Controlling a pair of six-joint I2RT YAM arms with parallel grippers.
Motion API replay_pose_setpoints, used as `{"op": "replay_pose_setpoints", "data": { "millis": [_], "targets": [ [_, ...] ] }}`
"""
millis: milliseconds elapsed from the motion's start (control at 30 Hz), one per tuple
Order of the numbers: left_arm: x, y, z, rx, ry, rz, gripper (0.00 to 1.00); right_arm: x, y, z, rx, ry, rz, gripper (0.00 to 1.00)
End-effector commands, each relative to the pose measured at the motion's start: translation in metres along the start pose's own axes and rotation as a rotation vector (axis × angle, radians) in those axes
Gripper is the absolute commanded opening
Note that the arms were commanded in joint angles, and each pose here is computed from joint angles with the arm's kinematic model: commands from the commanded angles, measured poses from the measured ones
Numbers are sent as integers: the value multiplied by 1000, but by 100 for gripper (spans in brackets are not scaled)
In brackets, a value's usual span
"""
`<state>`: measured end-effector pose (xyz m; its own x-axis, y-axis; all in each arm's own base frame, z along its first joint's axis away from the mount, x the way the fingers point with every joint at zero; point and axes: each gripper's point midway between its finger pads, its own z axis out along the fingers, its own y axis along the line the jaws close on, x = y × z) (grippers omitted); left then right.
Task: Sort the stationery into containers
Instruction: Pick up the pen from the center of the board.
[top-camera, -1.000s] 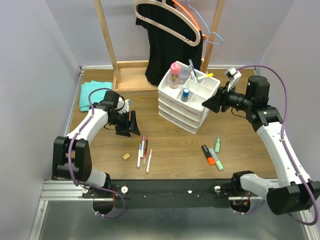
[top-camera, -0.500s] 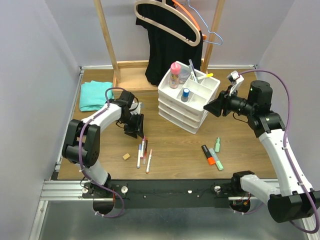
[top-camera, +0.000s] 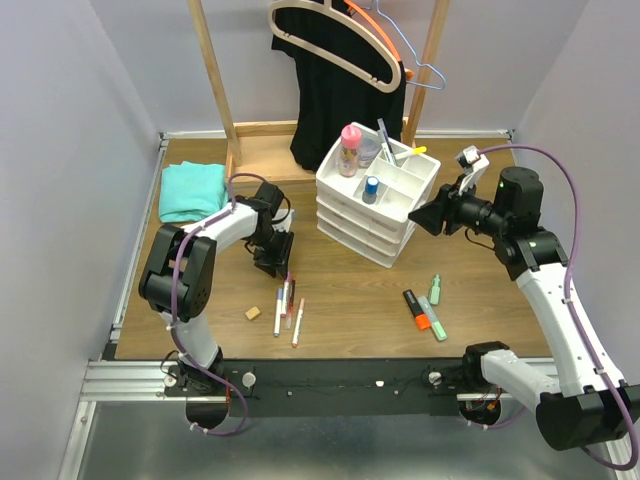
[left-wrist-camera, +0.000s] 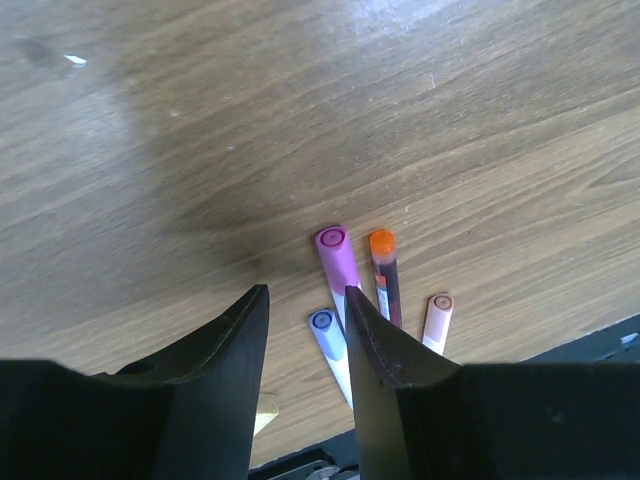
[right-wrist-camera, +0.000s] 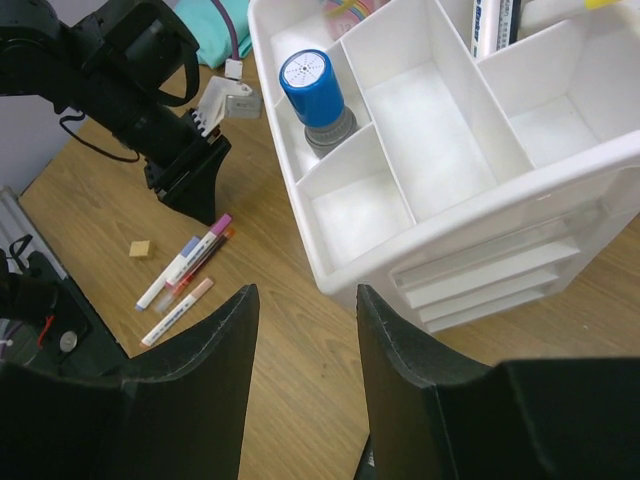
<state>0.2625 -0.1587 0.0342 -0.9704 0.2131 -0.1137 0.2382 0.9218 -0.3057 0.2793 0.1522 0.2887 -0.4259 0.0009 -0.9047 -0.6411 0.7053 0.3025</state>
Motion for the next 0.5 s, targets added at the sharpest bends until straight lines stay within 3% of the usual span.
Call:
{"op": "replay_pose_setpoints", "data": {
  "millis": [0, 367, 467],
  "targets": [
    [1, -5, 8, -30, 27, 60, 44, 0, -3, 0, 24, -20, -4, 51],
    [19, 3, 22, -111, 94, 80, 44, 6, -8, 2, 38, -10, -6, 51],
    [28, 5, 28, -116, 122, 70, 38, 5, -9, 3, 39, -10, -8, 50]
  ]
}}
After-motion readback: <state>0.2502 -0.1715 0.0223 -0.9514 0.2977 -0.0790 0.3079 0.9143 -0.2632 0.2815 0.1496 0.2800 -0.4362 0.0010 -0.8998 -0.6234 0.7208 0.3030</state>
